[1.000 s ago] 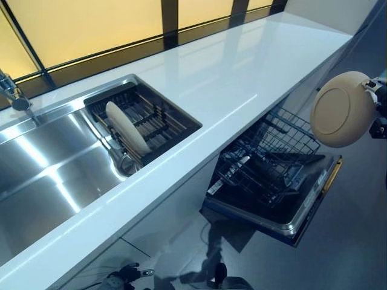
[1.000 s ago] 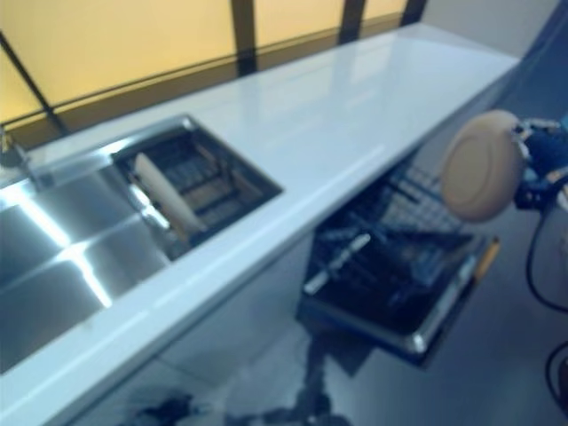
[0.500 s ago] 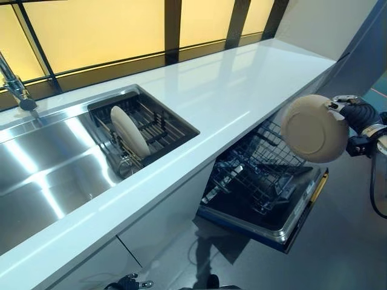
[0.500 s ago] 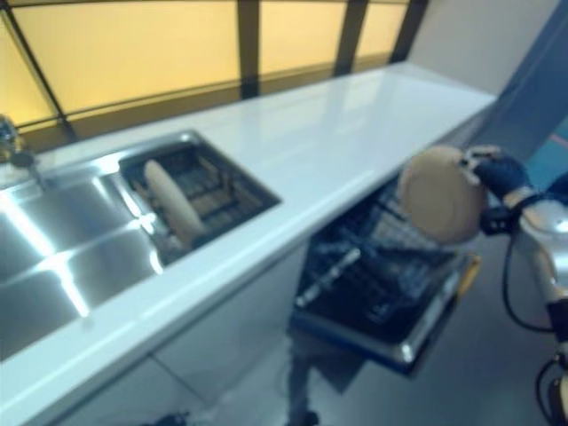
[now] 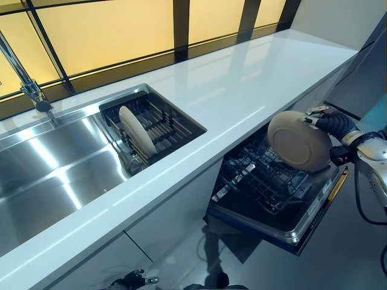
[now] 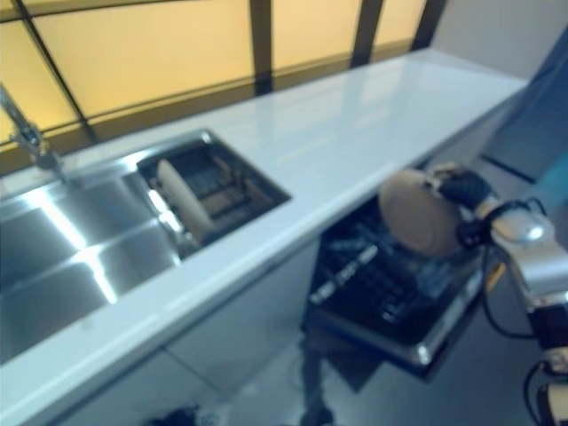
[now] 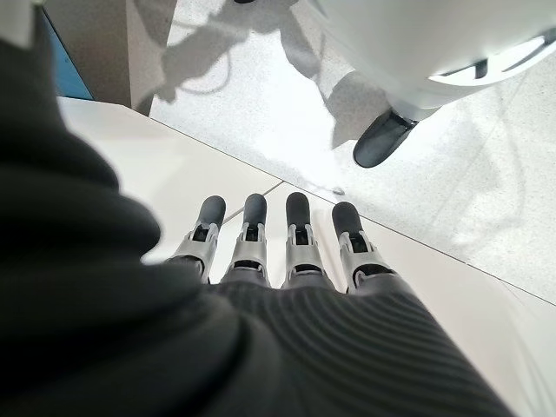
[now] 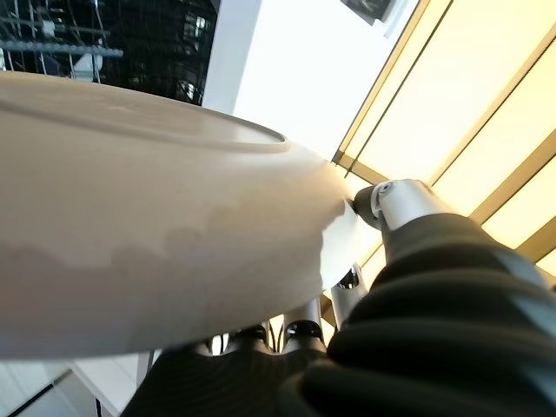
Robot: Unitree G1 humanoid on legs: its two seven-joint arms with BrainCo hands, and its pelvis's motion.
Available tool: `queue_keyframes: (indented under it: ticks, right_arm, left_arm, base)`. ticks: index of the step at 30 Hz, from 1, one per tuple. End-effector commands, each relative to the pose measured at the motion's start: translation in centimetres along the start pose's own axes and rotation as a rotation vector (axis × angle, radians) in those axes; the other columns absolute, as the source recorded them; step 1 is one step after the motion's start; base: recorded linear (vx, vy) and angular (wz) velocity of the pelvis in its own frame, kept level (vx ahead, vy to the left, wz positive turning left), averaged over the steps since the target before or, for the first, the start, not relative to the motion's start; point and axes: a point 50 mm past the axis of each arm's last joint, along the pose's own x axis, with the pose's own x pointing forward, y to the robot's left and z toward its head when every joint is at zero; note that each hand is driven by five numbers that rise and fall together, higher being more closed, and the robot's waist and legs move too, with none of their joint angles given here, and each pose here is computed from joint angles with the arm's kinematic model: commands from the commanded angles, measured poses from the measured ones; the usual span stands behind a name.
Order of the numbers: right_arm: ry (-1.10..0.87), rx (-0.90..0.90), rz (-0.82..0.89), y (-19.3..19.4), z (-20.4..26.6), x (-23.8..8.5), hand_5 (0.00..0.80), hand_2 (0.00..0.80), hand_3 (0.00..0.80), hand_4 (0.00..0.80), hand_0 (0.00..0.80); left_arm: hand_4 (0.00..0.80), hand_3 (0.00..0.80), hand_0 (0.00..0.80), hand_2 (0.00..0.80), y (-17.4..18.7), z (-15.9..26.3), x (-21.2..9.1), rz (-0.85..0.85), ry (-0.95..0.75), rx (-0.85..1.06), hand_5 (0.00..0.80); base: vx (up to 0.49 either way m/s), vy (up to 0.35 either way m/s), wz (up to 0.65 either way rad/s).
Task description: Take plates into dishwasher
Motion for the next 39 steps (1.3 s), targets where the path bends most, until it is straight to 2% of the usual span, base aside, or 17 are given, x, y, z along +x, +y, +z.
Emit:
queue_keyframes:
  ticks: [1, 23, 39]
  right_arm:
    - [-0.083, -0.062, 0.041, 1.6, 1.8, 0.7, 0.800, 0.800, 0.800, 0.800, 0.800]
    - [0.048, -0.039, 0.046, 5.2, -2.7, 1.5, 0.800, 0.800, 0.800, 0.800, 0.800]
    - [0.120, -0.047, -0.045, 4.3, -4.6, 1.7, 0.800, 0.800, 0.800, 0.800, 0.800]
  left_arm:
    - [0.000, 0.000, 0.000, 0.000, 1.8, 1.8, 0.2, 0.039, -0.036, 0.047, 0.000]
    - [0.000, 0.000, 0.000, 0.000, 2.1, 3.2, 0.3, 0.037, -0.065, 0.060, 0.000]
    - [0.000, 0.000, 0.000, 0.000, 2.0, 3.0, 0.3, 0.032, -0.055, 0.075, 0.000]
  base:
    - [-0.019, 0.004, 0.03]
    - [-0.004, -0.003, 0.06]
    - [0.021, -0.016, 0.06]
